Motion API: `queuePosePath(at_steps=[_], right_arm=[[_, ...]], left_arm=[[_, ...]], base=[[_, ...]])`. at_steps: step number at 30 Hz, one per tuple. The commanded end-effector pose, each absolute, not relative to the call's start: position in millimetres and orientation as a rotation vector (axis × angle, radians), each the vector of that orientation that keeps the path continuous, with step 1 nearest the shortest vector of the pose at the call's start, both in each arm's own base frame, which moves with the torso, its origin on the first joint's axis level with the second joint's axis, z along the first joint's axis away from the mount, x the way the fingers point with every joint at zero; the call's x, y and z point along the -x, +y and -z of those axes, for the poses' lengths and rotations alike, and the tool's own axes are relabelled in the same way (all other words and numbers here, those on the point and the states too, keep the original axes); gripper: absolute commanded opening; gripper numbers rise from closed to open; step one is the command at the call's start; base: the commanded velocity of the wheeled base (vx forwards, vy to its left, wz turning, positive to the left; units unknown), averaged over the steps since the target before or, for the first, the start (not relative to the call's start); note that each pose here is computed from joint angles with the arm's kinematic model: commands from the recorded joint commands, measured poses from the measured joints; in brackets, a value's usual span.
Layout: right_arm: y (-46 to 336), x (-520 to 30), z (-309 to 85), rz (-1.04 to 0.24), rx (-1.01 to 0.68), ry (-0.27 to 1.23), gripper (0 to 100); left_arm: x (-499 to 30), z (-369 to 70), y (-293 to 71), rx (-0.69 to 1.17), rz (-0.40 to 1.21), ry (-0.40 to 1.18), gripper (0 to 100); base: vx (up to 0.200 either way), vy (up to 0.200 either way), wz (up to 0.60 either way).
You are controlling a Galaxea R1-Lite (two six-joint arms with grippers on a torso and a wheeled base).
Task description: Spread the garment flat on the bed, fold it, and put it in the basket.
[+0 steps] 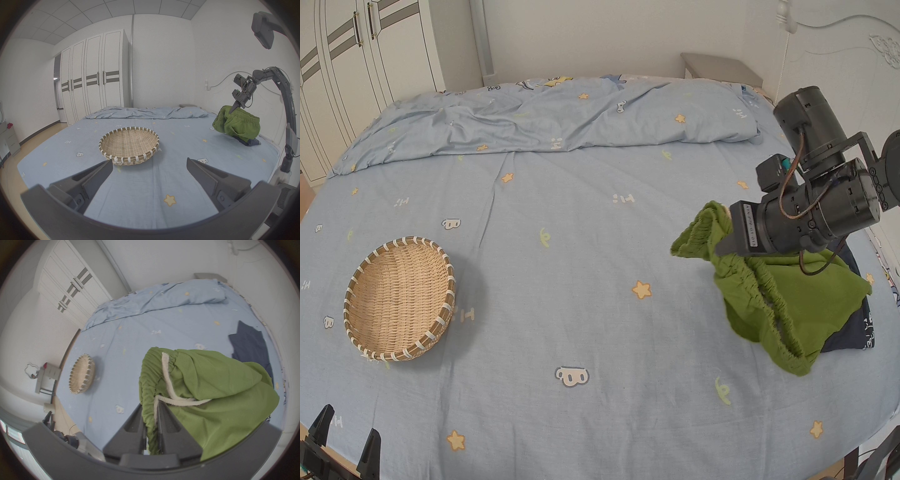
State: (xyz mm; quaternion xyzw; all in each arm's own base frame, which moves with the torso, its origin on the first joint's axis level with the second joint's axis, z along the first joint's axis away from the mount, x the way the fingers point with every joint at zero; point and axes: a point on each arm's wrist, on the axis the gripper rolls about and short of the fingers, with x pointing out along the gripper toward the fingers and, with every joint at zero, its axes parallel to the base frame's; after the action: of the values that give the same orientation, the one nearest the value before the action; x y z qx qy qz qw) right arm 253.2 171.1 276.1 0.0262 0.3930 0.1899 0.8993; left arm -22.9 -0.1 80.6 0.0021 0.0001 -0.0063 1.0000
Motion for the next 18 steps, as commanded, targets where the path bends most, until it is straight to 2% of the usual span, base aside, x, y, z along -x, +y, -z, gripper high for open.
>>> queuePosePath(at_steps=[1, 3, 5, 8, 13, 18], right_arm=[[226.9, -233.9, -264.2, -0.533, -0.062, 0.841, 0], [235.8, -234.2, -260.2, -0.544, -0.071, 0.841, 0], [273.2, -231.3, -250.5, -0.604, -0.133, 0.811, 0], [299.1, -229.2, -242.1, -0.627, -0.176, 0.814, 0], [329.6, -224.8, -236.8, -0.618, -0.211, 0.798, 0], [342.9, -223.4, -239.3, -0.627, -0.251, 0.787, 0]], left_arm=[[22.5, -75.9, -0.1, -0.005, 0.012, 0.006, 100], [22.5, -75.9, -0.1, -0.005, 0.012, 0.006, 100], [22.5, -75.9, -0.1, -0.005, 0.012, 0.006, 100], [22.5, -75.9, -0.1, -0.005, 0.012, 0.006, 100], [22.5, -75.9, -0.1, -0.005, 0.012, 0.006, 100], [22.5, -75.9, -0.2, -0.006, 0.011, 0.006, 100]], base=[[0.0, 0.0, 0.0], [0.0, 0.0, 0.0], [0.0, 0.0, 0.0], [0.0, 0.0, 0.0], [0.0, 0.0, 0.0], [0.0, 0.0, 0.0]])
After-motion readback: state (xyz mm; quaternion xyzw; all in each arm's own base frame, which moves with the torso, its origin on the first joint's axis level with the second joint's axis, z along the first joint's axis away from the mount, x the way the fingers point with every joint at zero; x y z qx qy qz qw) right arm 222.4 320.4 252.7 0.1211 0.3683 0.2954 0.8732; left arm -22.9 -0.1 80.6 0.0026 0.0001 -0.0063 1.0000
